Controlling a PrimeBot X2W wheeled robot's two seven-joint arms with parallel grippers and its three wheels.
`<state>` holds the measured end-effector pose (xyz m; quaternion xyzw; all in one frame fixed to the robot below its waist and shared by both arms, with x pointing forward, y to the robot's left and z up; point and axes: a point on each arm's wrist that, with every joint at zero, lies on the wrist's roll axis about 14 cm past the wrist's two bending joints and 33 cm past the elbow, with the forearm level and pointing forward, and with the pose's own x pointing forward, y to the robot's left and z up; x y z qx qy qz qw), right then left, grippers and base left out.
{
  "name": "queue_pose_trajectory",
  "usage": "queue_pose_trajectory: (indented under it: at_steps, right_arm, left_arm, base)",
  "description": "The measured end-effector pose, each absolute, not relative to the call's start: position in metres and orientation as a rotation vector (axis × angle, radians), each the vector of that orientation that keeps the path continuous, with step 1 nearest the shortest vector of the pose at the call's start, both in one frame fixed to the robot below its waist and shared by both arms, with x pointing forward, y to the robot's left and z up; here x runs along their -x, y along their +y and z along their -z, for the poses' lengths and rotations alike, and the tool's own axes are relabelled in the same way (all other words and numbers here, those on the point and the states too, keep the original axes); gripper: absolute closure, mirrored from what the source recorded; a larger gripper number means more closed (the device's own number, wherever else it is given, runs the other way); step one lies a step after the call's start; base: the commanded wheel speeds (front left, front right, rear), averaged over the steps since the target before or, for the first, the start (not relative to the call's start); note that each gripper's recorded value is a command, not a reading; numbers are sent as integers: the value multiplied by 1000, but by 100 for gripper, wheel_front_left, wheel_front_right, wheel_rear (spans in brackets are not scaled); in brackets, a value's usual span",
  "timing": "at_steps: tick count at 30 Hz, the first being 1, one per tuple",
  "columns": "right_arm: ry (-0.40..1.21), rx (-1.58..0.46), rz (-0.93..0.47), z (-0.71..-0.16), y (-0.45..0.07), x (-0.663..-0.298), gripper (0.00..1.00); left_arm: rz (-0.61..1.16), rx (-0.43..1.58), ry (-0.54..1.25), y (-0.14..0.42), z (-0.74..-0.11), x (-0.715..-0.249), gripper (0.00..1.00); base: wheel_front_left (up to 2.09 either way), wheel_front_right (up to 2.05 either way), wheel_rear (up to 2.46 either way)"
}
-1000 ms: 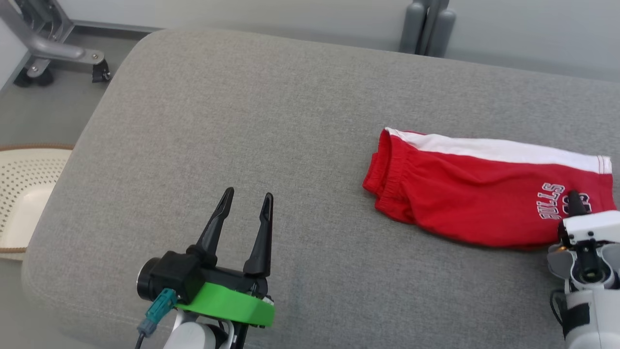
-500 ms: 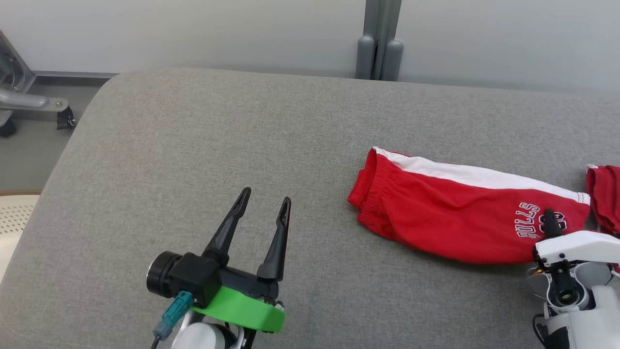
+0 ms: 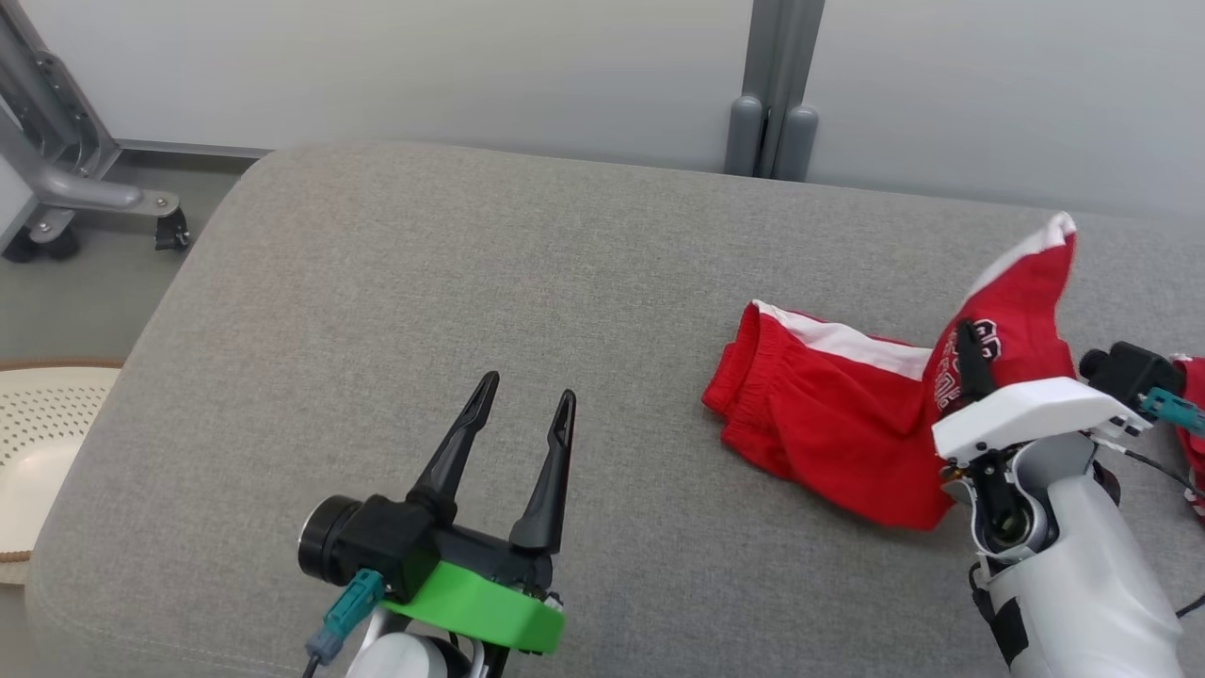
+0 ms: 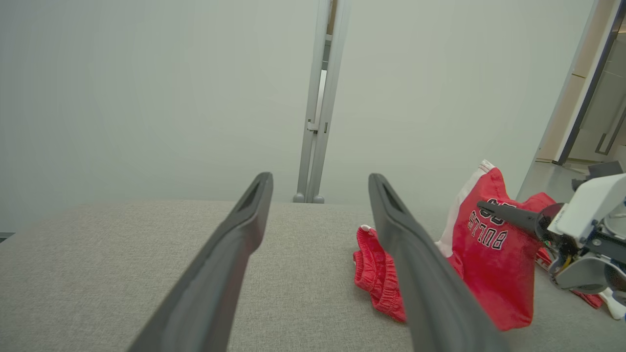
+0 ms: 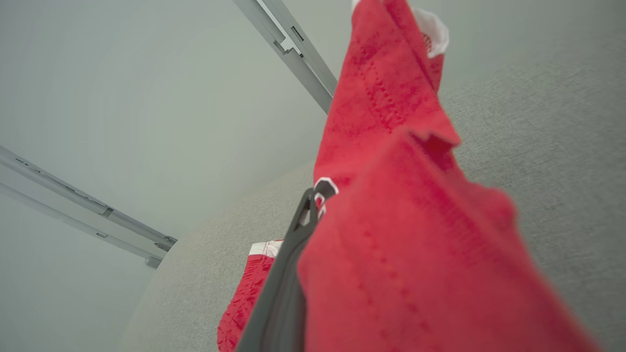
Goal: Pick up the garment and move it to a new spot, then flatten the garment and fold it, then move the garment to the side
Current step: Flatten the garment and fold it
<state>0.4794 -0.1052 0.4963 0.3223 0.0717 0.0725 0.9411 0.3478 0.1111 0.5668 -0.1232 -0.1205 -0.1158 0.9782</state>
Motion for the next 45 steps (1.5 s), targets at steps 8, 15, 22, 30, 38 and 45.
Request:
queue_pose_trajectory:
  at_steps: [8, 15, 22, 30, 38, 45]
  right_arm:
    - [203, -559, -340, -494, -39, -474, 100]
    - [250, -519, -425, -487, -4, -474, 100]
    - [299, -483, -474, -473, 15, -469, 0]
    - [413, -463, -636, -458, 62, -432, 0]
    - [443, -519, -683, -456, 70, -407, 0]
    - [245, -468, -618, -483, 23, -422, 0]
  left_arm:
    - [179, 254, -244, 126, -566, -342, 0]
    - [129, 248, -240, 141, -563, -337, 0]
    - [105, 250, -232, 147, -560, -335, 0]
    - [88, 275, -231, 152, -560, -337, 0]
    - [105, 272, -238, 148, -562, -342, 0]
    - [143, 267, -258, 138, -569, -347, 0]
  base:
    - [0, 0, 0]
    - [0, 0, 0]
    - [0, 0, 0]
    - [0, 0, 0]
    - [0, 0, 0]
    - [0, 0, 0]
